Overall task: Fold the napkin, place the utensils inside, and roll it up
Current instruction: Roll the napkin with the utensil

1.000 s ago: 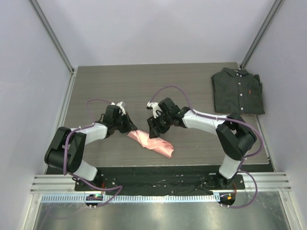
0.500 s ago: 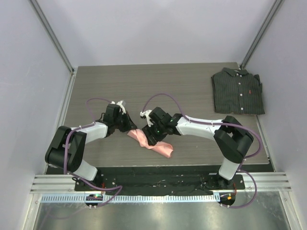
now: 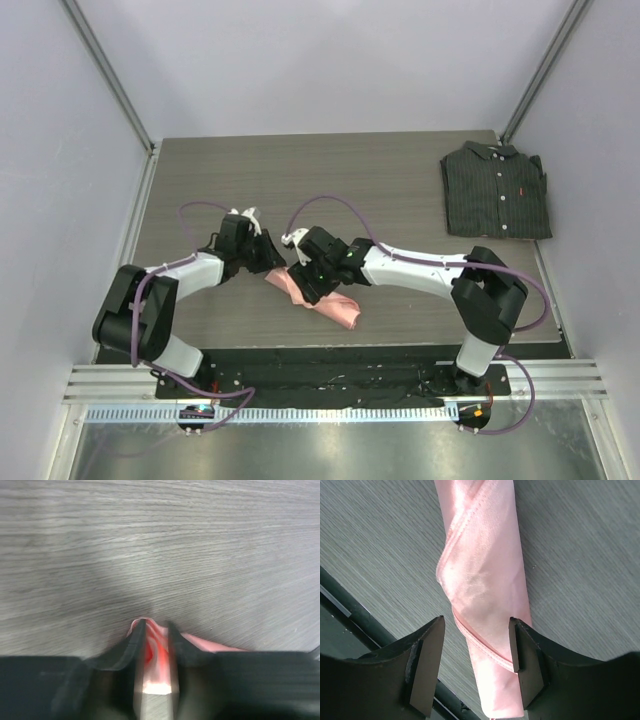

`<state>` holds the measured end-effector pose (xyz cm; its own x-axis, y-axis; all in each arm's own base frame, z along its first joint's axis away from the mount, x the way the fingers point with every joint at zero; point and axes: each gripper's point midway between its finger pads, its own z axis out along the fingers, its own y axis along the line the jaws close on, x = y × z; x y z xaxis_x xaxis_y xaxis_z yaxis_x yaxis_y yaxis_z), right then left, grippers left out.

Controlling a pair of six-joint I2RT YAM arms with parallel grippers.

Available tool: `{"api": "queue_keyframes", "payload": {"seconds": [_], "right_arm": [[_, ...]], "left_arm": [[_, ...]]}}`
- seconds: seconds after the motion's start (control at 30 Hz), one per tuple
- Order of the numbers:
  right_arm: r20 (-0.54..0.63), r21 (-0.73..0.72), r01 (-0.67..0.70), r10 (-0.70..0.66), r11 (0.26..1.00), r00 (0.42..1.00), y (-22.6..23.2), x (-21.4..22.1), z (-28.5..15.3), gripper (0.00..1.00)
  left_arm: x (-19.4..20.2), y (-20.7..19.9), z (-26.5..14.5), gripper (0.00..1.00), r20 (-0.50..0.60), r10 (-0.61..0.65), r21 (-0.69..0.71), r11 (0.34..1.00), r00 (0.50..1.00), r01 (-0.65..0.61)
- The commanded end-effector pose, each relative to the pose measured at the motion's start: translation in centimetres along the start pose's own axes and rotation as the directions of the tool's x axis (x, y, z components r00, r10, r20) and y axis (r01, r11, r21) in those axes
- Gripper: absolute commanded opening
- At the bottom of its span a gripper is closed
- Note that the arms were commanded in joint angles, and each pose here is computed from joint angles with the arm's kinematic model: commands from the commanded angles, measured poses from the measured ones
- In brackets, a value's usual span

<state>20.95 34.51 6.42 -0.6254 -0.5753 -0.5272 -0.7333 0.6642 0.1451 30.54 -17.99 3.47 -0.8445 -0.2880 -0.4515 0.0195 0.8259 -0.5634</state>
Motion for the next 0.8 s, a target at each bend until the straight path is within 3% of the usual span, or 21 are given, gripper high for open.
{"api": "queue_keyframes", "payload": {"seconds": [0.0, 0.13, 0.23, 0.37, 0.77], "right_arm": [[0.126, 0.0, -0.004, 0.004, 1.0, 0.992, 0.6, -4.1, -2.8, 0.62], [0.116, 0.011, -0.007, 0.005, 1.0, 0.993, 0.4, -3.9, -2.1, 0.57], [0.112, 0.012, -0.019, 0.017, 1.0, 0.994, 0.2, -3.5, -1.5, 0.51], [0.13, 0.033, -0.031, 0.026, 0.999, 0.991, -0.2, -3.4, -0.9, 0.45], [0.079, -0.034, -0.04, 0.043, 0.999, 0.996, 0.9, -1.9, 0.7, 0.34]], "left_arm": [[-2.9, -0.9, -1.7, 0.34, 0.099, 0.021, -0.025, 1.0, 0.995, -0.018], [-3.7, -0.3, -2.9, 0.56, 0.142, 0.032, -0.089, 0.996, 0.989, -0.02], [-4.2, 0.7, -3.9, 0.64, 0.165, 0.043, -0.158, 0.987, 0.985, -0.017], [-4.6, 1.0, -5.1, 0.68, 0.2, 0.038, -0.185, 0.983, 0.979, 0.0], [-5.1, -1.7, -6.3, 0.67, 0.221, 0.019, -0.076, 0.997, 0.975, -0.002]]}}
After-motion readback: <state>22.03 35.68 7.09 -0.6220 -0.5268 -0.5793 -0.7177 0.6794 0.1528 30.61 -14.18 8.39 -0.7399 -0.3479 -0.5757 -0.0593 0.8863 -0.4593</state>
